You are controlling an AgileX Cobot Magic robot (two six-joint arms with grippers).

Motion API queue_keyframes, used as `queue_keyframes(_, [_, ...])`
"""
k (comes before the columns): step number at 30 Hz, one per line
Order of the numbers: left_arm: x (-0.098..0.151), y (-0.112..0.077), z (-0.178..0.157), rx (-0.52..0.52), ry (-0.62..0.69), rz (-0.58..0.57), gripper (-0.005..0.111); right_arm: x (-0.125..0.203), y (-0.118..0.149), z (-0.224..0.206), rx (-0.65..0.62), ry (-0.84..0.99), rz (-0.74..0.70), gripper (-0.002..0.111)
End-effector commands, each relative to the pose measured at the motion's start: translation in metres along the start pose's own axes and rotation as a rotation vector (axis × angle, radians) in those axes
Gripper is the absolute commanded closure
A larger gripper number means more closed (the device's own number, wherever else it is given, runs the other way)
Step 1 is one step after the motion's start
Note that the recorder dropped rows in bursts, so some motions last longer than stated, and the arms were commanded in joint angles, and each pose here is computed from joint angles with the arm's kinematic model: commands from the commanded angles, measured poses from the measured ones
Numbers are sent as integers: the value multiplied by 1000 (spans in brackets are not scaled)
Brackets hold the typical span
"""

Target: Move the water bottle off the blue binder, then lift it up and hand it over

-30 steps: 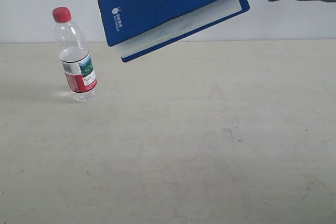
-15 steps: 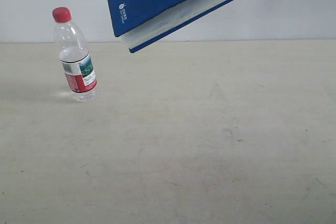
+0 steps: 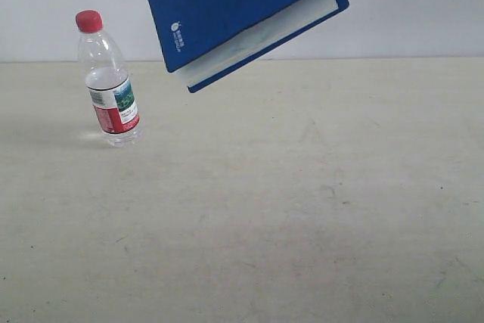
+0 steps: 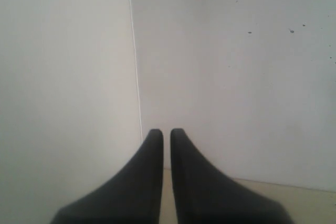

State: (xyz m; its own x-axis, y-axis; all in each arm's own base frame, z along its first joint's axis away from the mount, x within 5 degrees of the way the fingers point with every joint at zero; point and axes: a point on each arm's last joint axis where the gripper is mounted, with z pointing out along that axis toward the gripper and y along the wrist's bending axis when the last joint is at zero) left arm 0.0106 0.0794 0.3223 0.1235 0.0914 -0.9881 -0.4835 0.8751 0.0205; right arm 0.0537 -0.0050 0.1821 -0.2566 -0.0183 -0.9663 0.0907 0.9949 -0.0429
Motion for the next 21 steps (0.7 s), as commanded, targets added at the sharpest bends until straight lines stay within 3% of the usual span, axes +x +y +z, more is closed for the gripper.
queue_keyframes(1, [-2, -5, 0, 50, -31, 4, 102, -1, 0, 0, 1, -3, 8, 109])
queue_keyframes(8, [-27, -36, -24, 195, -281, 11, 102, -1, 0, 0, 1, -3, 8, 109])
queue_keyframes(11, [-32, -44, -30, 233, -325, -1, 102, -1, 0, 0, 1, -3, 8, 109])
queue_keyframes(14, [-32, -53, -33, 311, -339, -91, 102, -1, 0, 0, 1, -3, 8, 109])
queue_keyframes(16, [-25, -63, -33, 396, -311, -209, 102, -1, 0, 0, 1, -3, 8, 109])
queue_keyframes(21, [4, -80, -28, 506, -219, -264, 102, -1, 0, 0, 1, -3, 8, 109])
